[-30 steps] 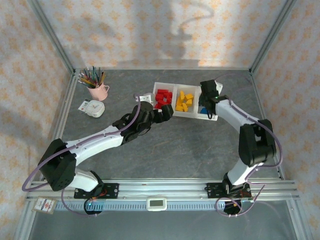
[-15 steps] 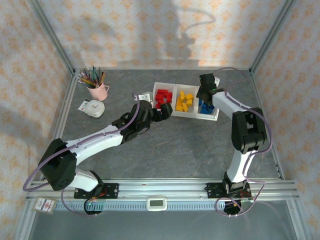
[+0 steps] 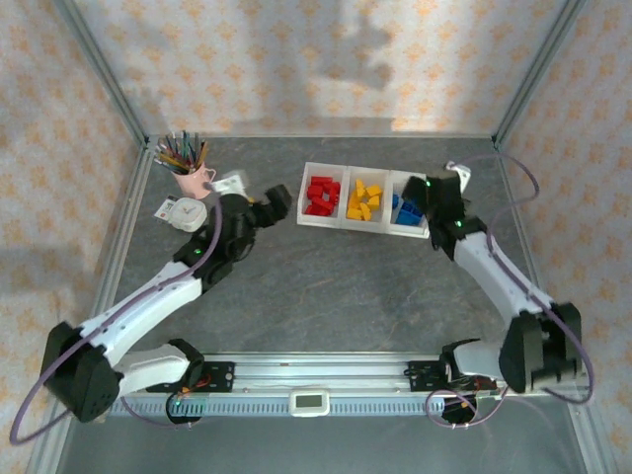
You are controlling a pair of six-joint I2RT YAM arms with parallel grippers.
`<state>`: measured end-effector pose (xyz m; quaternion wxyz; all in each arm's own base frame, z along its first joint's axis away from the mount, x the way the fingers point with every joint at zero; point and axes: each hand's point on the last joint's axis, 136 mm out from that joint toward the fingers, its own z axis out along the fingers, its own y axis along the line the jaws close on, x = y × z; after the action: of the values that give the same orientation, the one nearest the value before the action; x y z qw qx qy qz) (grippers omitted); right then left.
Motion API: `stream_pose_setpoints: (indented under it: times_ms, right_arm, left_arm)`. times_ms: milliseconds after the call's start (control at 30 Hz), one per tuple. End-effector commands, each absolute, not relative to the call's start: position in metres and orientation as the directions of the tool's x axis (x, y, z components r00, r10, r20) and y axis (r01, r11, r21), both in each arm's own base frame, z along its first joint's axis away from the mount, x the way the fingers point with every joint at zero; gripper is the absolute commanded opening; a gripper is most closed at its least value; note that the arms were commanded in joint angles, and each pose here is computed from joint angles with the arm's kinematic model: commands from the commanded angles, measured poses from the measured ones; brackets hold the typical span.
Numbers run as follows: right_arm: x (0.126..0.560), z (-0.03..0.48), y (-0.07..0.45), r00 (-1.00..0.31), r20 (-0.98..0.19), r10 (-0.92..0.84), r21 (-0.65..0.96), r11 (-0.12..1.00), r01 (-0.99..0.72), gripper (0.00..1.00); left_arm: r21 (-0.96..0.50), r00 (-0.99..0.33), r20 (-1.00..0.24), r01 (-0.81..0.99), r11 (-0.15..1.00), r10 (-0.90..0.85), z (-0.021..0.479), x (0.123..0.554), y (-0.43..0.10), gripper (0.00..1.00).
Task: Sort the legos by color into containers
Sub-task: Reset both arms
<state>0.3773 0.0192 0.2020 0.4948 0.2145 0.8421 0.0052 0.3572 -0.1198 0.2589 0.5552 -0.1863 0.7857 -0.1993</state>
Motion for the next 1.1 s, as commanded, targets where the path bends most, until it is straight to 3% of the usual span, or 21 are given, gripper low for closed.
stream_pose_setpoints:
  times_ms: [0,133,267,400,500,600,667,800,867,1067]
  right_arm:
    - [0.346,0.191,-0.026,-0.253,-0.892,0.374,0.196,0.825,0.529,1.0]
    - [0.319,0.175,-0.055,-0.073,-0.935,0.346,0.236,0.765,0.599,1.0]
    - [0.313,0.161,-0.072,0.037,-0.939,0.341,0.297,0.753,0.587,1.0]
    - [0.331,0.14,-0.077,0.003,-0.948,0.317,0.264,0.786,0.559,1.0]
    - [0.356,0.143,-0.06,-0.039,-0.96,0.277,0.236,0.875,0.423,1.0]
    - [0.373,0.133,-0.057,-0.082,-0.96,0.269,0.221,0.903,0.368,1.0]
    - [0.376,0.132,-0.048,-0.102,-0.963,0.25,0.208,0.927,0.313,1.0]
    - [0.356,0.136,-0.023,-0.021,-0.98,0.199,0.194,0.971,0.141,1.0]
    - [0.375,0.121,-0.027,-0.123,-0.971,0.203,0.177,0.966,0.191,1.0]
    - [0.375,0.124,-0.02,-0.119,-0.977,0.176,0.154,0.973,0.173,1.0]
  left_arm:
    - [-0.297,-0.239,-0.887,-0.359,0.885,-0.394,0.23,0.342,-0.028,0.99]
    - [-0.151,-0.143,-0.949,-0.579,0.801,-0.282,0.205,0.323,0.053,0.99]
    - [-0.132,-0.098,-0.968,-0.585,0.801,-0.231,0.174,0.325,0.08,0.99]
    - [-0.113,-0.052,-0.985,-0.514,0.851,-0.162,0.159,0.338,0.074,0.99]
    - [-0.083,-0.013,-0.995,-0.396,0.915,-0.096,0.159,0.35,0.055,0.99]
    - [-0.063,-0.043,-0.995,-0.388,0.92,-0.087,0.148,0.361,0.055,0.99]
    - [-0.054,-0.031,-0.997,-0.335,0.941,-0.069,0.145,0.363,0.047,1.0]
    - [-0.047,0.008,-0.999,-0.268,0.962,-0.047,0.146,0.355,0.036,1.0]
    - [-0.06,-0.054,-0.995,-0.332,0.942,-0.082,0.135,0.363,0.047,1.0]
    - [-0.094,-0.035,-0.993,-0.34,0.936,-0.113,0.136,0.362,0.055,1.0]
